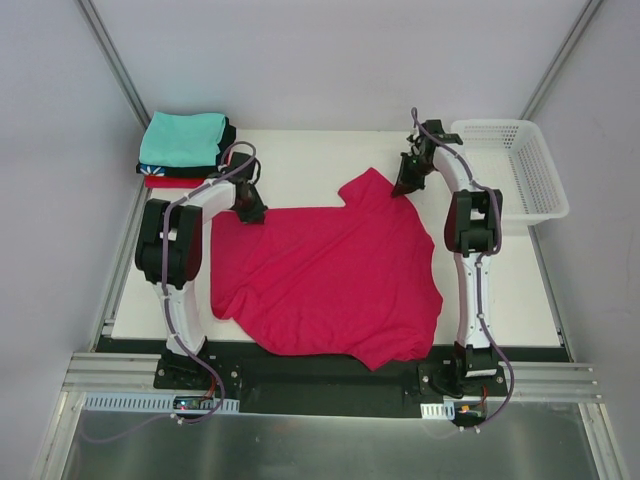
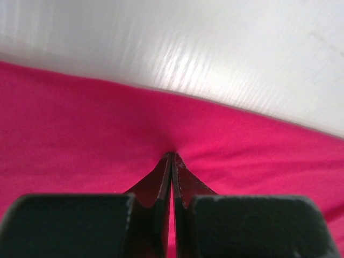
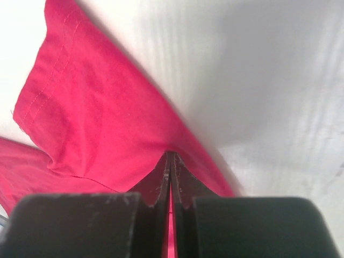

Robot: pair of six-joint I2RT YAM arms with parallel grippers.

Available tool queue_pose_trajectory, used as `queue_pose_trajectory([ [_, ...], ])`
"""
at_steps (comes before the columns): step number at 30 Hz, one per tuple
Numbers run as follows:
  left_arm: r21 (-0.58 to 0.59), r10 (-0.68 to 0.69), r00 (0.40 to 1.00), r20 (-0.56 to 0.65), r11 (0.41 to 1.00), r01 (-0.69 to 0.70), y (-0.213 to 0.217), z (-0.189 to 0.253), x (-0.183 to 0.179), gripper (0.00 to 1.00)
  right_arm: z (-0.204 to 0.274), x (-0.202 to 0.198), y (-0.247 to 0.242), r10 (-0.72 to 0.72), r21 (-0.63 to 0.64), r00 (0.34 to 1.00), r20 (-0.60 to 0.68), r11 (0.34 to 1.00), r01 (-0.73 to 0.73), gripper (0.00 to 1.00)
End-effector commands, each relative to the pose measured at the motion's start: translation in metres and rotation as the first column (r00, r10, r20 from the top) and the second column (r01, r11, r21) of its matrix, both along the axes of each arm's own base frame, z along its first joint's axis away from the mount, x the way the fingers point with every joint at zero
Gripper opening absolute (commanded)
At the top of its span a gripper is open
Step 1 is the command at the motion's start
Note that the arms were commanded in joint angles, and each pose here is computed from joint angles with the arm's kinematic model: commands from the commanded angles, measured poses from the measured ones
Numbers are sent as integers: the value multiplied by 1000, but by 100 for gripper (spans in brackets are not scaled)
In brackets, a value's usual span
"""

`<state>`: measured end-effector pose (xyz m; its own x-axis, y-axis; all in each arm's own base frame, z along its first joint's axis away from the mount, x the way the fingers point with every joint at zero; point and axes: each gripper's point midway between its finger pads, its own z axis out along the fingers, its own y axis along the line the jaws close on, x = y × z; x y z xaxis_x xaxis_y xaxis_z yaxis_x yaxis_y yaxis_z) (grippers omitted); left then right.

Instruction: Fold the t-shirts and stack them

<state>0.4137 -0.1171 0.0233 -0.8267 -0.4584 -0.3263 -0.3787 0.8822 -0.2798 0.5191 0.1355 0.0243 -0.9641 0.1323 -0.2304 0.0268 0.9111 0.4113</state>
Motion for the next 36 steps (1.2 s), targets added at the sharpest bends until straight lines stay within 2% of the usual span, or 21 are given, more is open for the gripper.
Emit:
queue_pose_trajectory([
  [1, -22, -46, 999, 26, 999, 47, -10, 9, 22, 0, 6, 16, -18, -29, 11, 999, 40, 1000, 29, 1],
  [8, -34, -81, 993, 82, 996, 84, -29, 20, 61, 0, 4, 32, -17, -44, 45, 997, 65, 998, 42, 1],
  [13, -40, -99, 992, 75, 994, 103, -40, 16, 68, 0, 8, 36, -15, -65, 87, 995, 71, 994, 59, 1],
  [18, -50, -135, 983, 122, 989, 142, -51, 29, 86, 0, 29, 39, -11, -67, 130, 992, 103, 990, 53, 1],
  [21, -51, -137, 976, 171, 988, 148, -52, 52, 89, 0, 45, 27, -1, -42, 168, 993, 109, 985, 24, 17],
  [22, -15, -140, 972, 187, 989, 146, -47, 57, 89, 0, 77, 27, -1, -38, 168, 983, 177, 986, 8, 26],
  [23, 1, -142, 968, 206, 989, 145, -46, 66, 88, 0, 92, 23, -1, -25, 152, 978, 208, 988, -8, 42],
  [24, 11, -150, 956, 253, 988, 153, -46, 90, 86, 0, 104, 20, 0, -18, 135, 973, 230, 991, -14, 66],
  [25, 31, -168, 949, 267, 986, 165, -43, 98, 82, 0, 134, 11, 0, -17, 130, 962, 271, 991, -19, 77],
  [26, 50, -175, 941, 289, 985, 168, -41, 110, 79, 5, 147, 6, 0, 9, 109, 953, 301, 993, -44, 89],
  [27, 71, -178, 922, 344, 984, 163, -38, 138, 74, 15, 158, 0, 2, 21, 86, 949, 316, 995, -50, 96],
  [29, 103, -189, 915, 358, 981, 162, -29, 149, 59, 21, 187, -25, 1, 43, 36, 940, 337, 998, -58, 96],
  [30, 98, -187, 897, 401, 982, 161, -27, 174, 49, 27, 192, -36, 6, 81, -19, 934, 349, 997, -80, 96],
  [31, 102, -195, 901, 386, 980, 169, -24, 169, 36, 32, 191, -48, 6, 102, -56, 937, 334, 995, -88, 96],
  [32, 99, -193, 888, 418, 981, 166, -21, 186, 25, 37, 192, -61, -2, 108, -132, 939, 328, 989, -67, 96],
  [35, 103, -220, 895, 389, 975, 195, -15, 178, -5, 41, 174, -102, 11, 193, -231, 947, 256, 964, -134, 96],
  [36, 91, -226, 900, 373, 974, 207, -16, 173, -13, 45, 165, -110, 15, 214, -290, 948, 238, 947, -141, 96],
])
